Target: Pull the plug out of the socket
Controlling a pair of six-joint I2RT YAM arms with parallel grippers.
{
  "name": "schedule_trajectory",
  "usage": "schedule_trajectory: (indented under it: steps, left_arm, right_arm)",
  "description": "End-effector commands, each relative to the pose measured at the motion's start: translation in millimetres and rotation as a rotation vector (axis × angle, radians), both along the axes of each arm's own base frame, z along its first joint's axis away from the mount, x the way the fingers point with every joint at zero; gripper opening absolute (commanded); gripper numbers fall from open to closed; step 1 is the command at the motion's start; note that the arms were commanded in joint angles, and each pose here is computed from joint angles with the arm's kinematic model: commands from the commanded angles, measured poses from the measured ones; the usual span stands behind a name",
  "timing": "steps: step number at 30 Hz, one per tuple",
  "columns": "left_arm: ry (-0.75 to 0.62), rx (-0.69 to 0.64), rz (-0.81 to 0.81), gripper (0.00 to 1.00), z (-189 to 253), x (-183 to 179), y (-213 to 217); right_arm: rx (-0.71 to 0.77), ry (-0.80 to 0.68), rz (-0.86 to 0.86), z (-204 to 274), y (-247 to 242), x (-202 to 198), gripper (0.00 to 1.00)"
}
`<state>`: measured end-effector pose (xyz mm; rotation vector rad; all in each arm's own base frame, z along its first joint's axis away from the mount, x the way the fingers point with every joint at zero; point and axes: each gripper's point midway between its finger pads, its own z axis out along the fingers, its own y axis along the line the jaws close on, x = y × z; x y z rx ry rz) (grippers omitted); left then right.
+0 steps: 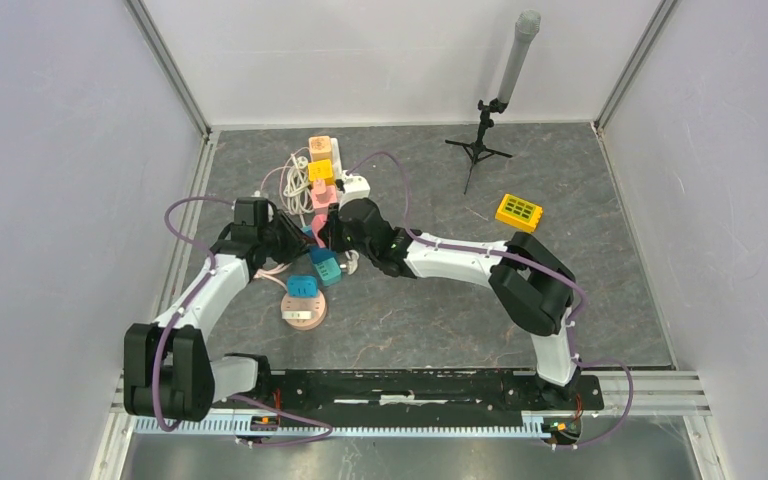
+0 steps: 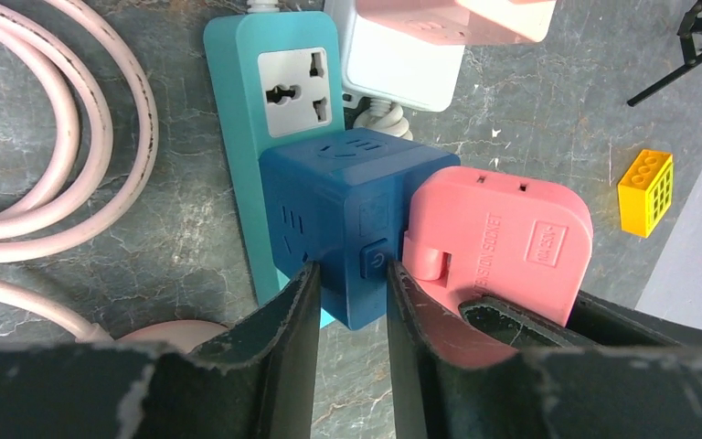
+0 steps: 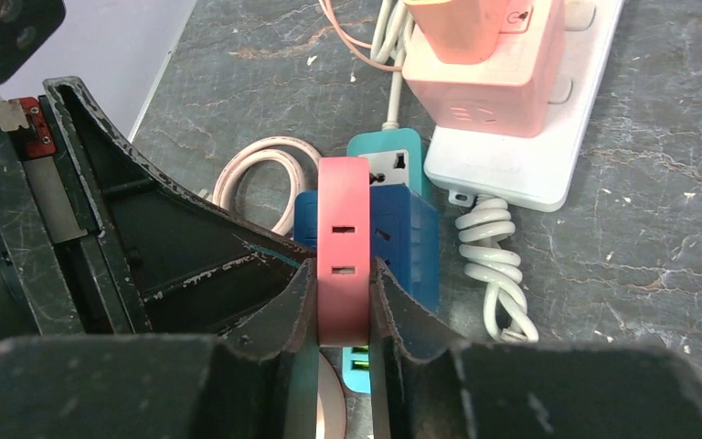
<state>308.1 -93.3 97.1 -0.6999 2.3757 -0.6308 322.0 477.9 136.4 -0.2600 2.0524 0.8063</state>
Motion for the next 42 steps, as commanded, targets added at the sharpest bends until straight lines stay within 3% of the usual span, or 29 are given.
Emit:
schedule_trajectory:
  steps: [1,9,35,42]
  left_arm:
    - [0.083,0.086,0.102,0.25,-34,-20,22]
    - [0.099,0.108,0.122,0.22,-46,-36,28]
    - [0.149,0.124,0.113,0.17,-60,-46,30]
    - [0.138,0.115,0.108,0.17,-54,-42,28]
  right_arm:
    - [0.106,-0.043,0.086,41,25,-6,0.0]
    - [0.108,-0.049,0.111,40,34,-5,0.0]
    - [0.398,-0.227,0.148,167,13,-5,0.0]
    - [0.344,-0.214,0.121,152,5,1,0.0]
